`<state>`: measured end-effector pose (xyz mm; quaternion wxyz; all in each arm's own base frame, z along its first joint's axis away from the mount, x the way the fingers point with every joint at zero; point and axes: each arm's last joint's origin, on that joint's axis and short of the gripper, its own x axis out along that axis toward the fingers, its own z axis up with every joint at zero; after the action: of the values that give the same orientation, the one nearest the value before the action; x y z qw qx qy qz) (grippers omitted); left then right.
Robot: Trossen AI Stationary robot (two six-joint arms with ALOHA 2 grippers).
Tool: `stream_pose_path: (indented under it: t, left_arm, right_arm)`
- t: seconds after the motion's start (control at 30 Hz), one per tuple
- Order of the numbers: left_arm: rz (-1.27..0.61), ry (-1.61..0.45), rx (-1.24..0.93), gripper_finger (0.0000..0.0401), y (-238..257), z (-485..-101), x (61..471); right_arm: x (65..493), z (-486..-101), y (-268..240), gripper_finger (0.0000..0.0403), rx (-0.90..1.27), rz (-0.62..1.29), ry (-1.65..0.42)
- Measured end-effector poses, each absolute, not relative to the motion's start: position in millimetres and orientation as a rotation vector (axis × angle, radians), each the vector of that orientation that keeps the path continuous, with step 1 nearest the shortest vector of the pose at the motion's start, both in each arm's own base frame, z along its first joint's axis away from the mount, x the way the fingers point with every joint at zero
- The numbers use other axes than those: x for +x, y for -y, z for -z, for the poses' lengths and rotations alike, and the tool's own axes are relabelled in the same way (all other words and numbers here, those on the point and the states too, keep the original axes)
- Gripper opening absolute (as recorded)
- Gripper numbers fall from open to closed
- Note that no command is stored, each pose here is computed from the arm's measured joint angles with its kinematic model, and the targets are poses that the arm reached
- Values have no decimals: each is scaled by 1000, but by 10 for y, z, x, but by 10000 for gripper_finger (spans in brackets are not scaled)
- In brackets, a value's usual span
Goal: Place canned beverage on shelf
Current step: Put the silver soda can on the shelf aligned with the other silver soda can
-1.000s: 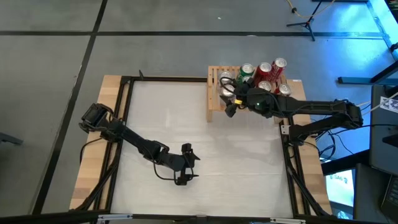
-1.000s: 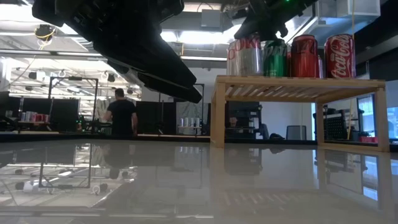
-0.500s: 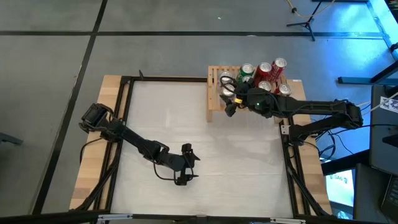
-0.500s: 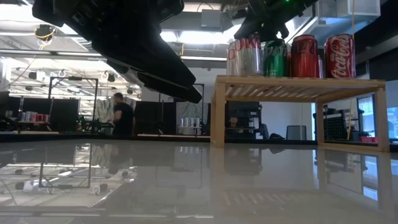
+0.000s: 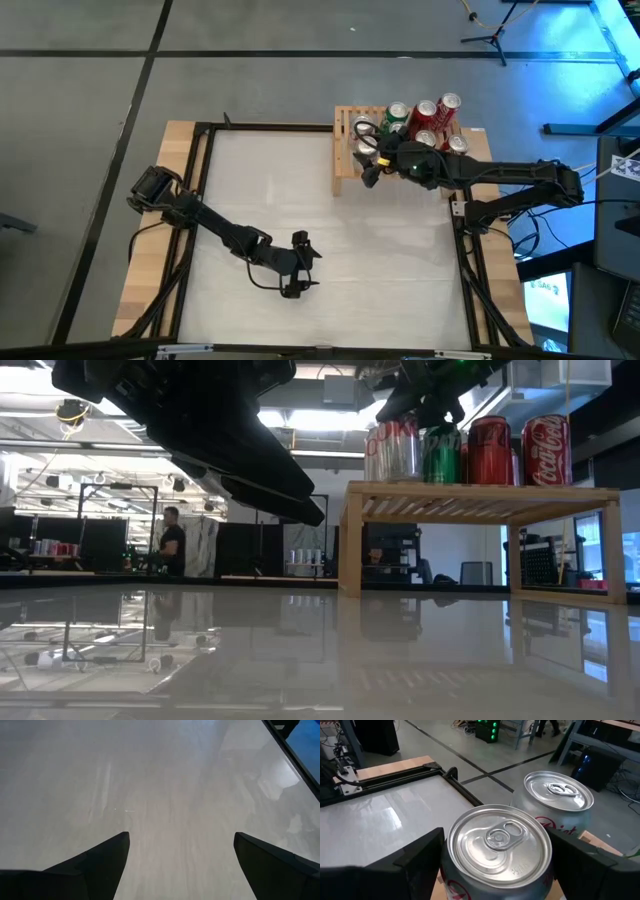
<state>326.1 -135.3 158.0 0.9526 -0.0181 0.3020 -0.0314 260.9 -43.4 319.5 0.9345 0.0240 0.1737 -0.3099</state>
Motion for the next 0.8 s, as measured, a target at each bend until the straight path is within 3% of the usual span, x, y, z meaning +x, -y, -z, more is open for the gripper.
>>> stream_pose_path:
  t: [0.6,0.8]
  left_arm:
    - [65,-605,-40,347,1355,-1587,3266]
    - [65,-600,-42,347,1356,-1591,3269]
  right_arm:
    - [2616,-3192,427,324,53,601,-359]
    - [2613,-3170,428,372,43,609,-378]
